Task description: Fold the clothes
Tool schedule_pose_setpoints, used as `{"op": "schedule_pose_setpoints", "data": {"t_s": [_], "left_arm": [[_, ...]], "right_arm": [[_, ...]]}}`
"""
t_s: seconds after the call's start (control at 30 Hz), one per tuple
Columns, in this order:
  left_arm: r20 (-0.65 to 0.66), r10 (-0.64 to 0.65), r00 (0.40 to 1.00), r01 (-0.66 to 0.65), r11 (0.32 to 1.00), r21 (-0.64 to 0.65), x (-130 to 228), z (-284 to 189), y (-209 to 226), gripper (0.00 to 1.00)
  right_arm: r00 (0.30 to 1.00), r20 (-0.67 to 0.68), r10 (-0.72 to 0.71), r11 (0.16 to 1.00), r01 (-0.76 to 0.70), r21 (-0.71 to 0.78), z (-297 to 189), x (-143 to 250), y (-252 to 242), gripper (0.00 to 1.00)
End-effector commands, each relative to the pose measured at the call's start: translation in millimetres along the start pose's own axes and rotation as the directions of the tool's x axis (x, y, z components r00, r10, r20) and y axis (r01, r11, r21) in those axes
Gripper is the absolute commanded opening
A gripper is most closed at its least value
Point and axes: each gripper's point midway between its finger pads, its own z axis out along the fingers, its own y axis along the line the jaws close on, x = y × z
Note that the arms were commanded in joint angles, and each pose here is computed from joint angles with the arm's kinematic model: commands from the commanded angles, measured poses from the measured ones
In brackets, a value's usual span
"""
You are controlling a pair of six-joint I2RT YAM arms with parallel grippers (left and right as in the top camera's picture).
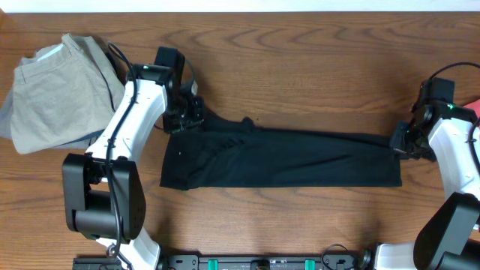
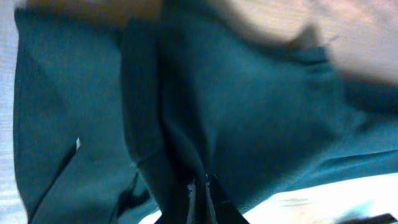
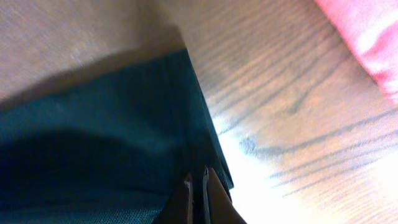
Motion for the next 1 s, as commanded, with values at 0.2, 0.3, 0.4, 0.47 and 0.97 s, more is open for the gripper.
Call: {"op": "schedule_pose_setpoints", "data": {"t_s": [0.2, 0.3, 0.4, 0.47, 0.97], "left_arm": [[-0.102, -0.027, 0.994, 0.017, 0.995, -0.094, 33, 27, 32, 0.07], [-0.127, -0.040, 0.991, 0.023, 0.991, -0.133, 41, 28, 40, 0.07], [-0.157, -0.052, 0.986, 0.030, 0.989, -0.143, 49, 26, 42, 0.34], [-0.173, -0.058, 0.983, 0.033, 0.988, -0.148, 53, 25, 43, 0.46], [0.185, 0.131, 0.974, -0.126, 0.991, -0.039, -38, -28, -18, 0.64]], "right_arm": [[0.996, -0.090, 0.029, 0.999, -0.025, 0.046, 20, 29, -8, 0.03], [0.994, -0.103, 0.034, 0.998, -0.027, 0.061, 23, 35, -11, 0.13], [0.994, -0.095, 0.054, 0.994, -0.044, 0.100, 23, 35, -18, 0.34], [0.995, -0.084, 0.059, 0.994, -0.051, 0.100, 23, 32, -19, 0.34], [0.998, -0.046, -0.044, 0.957, 0.029, -0.289, 16, 18, 50, 0.35]]}}
